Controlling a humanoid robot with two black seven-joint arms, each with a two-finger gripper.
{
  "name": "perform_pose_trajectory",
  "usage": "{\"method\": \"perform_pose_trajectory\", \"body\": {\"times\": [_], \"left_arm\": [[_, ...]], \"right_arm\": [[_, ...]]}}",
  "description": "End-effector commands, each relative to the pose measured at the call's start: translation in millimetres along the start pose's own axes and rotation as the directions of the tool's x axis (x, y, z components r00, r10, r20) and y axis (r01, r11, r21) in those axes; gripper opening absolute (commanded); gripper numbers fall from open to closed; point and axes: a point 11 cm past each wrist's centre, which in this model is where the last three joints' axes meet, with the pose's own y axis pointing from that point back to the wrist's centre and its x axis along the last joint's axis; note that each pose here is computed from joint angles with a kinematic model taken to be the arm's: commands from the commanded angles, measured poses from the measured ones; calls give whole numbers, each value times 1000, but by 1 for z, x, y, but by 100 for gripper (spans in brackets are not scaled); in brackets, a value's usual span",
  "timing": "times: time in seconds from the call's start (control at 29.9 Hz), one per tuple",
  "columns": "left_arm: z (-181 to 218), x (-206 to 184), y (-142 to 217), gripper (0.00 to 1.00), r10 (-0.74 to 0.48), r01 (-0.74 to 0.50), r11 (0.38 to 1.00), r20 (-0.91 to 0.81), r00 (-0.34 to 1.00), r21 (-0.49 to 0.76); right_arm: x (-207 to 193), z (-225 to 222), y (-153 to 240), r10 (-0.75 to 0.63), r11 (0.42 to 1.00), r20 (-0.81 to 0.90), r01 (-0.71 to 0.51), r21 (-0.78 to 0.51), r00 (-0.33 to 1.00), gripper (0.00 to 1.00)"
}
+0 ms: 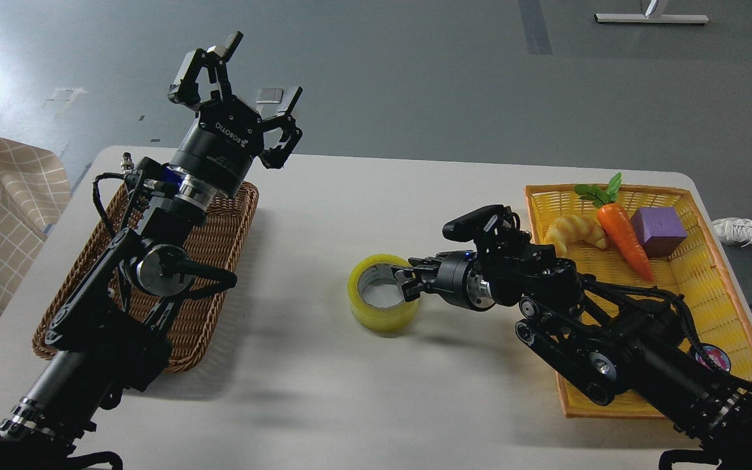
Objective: Place and transfer tape with both arms
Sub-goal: 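Lower the tape roll onto the table and open the right gripper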
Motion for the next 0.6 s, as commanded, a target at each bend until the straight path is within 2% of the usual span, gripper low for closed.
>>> {"method": "perform_pose_trajectory", "body": {"times": [0.0,0.03,0.2,0.27,0.33,0.57], "left_arm": [[0,0,0,98,0,0,1000,0,1000,0],[-1,0,1,98,2,-2,1000,0,1000,1],[-2,1,2,98,4,-4,1000,-2,1000,4],[-2,1,3,98,4,-4,1000,-4,1000,4],[-2,1,2,98,3,-3,1000,-4,1000,3],[-2,1,2,98,0,0,1000,2,1000,8]], "right_arm": [[0,4,0,-3,1000,5,3,-10,1000,51],[-1,6,-1,-6,1000,7,6,-15,1000,65],[3,3,-2,26,1000,14,-26,-10,1000,80],[9,-3,-4,49,999,15,-49,1,999,82],[21,0,-1,101,995,25,-101,-3,995,94],[67,9,14,266,964,60,-265,-20,962,99]]}}
